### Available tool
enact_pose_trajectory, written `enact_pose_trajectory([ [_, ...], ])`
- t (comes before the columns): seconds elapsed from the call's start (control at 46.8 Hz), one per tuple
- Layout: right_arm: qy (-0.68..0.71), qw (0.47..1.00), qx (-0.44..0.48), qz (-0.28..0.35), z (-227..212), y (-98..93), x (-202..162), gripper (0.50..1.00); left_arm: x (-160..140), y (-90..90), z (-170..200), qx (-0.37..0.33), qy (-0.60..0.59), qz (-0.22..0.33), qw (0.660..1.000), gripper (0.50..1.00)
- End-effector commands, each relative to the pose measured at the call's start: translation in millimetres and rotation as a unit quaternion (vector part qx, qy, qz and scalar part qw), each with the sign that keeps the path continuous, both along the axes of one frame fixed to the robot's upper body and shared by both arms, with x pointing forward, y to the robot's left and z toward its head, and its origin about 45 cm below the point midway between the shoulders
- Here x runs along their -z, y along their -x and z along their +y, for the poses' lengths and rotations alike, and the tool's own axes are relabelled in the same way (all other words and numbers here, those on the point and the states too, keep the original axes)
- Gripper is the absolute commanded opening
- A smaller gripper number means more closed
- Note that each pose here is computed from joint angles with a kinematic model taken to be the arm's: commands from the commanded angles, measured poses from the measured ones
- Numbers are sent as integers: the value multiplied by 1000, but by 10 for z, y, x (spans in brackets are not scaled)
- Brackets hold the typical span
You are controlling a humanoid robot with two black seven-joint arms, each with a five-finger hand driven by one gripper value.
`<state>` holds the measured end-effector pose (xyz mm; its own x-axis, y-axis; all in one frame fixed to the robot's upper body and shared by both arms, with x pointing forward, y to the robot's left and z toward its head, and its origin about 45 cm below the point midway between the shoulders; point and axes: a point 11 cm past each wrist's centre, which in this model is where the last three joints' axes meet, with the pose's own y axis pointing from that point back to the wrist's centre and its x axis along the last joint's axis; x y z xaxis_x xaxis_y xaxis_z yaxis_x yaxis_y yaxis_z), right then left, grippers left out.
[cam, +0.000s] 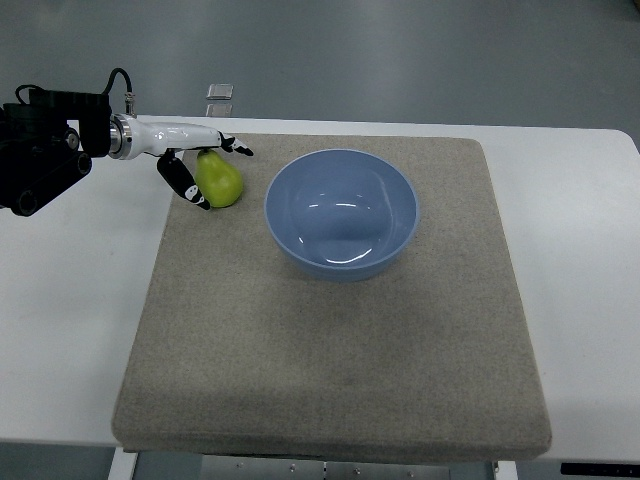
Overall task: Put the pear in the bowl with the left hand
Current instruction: 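Close the left hand fingers on the pear and lift it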
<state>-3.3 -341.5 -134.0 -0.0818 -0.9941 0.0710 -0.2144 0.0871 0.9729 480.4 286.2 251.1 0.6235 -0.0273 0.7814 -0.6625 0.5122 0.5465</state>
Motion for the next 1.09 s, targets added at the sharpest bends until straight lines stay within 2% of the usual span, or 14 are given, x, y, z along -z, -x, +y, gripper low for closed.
enact_pose_trajectory([
  [0.0, 0, 1000, 0, 0, 0, 0, 0, 926, 35, 15, 10, 0, -2, 3, 1000, 911],
  [0.235, 1, 1000, 0, 0, -5, 0, -1, 926, 69, 26, -14, 3, -4, 6, 1000, 851],
  [0.299, 0, 1000, 0, 0, 0, 0, 0, 926, 80, 17, -42, 4, -3, 6, 1000, 810],
  [0.342, 1, 1000, 0, 0, -5, 0, -1, 926, 91, 11, -36, 1, -2, 6, 1000, 772],
  [0.406, 0, 1000, 0, 0, 0, 0, 0, 926, 93, -3, -34, -3, -1, 6, 1000, 684],
  [0.492, 0, 1000, 0, 0, 0, 0, 0, 926, 99, -7, -47, -3, 0, 6, 1000, 592],
  [0.535, 1, 1000, 0, 0, -5, 0, -1, 926, 87, -12, -50, -3, 0, 4, 1000, 559],
  [0.577, 0, 1000, 0, 0, 0, 0, 0, 926, 86, -14, -49, -4, 0, 3, 1000, 500],
  [0.898, 0, 1000, 0, 0, 0, 0, 0, 926, 5, -45, -87, -1, 3, -4, 1000, 500],
  [1.069, 0, 1000, 0, 0, 0, 0, 0, 926, -184, -109, -175, 6, 17, -23, 1000, 500],
])
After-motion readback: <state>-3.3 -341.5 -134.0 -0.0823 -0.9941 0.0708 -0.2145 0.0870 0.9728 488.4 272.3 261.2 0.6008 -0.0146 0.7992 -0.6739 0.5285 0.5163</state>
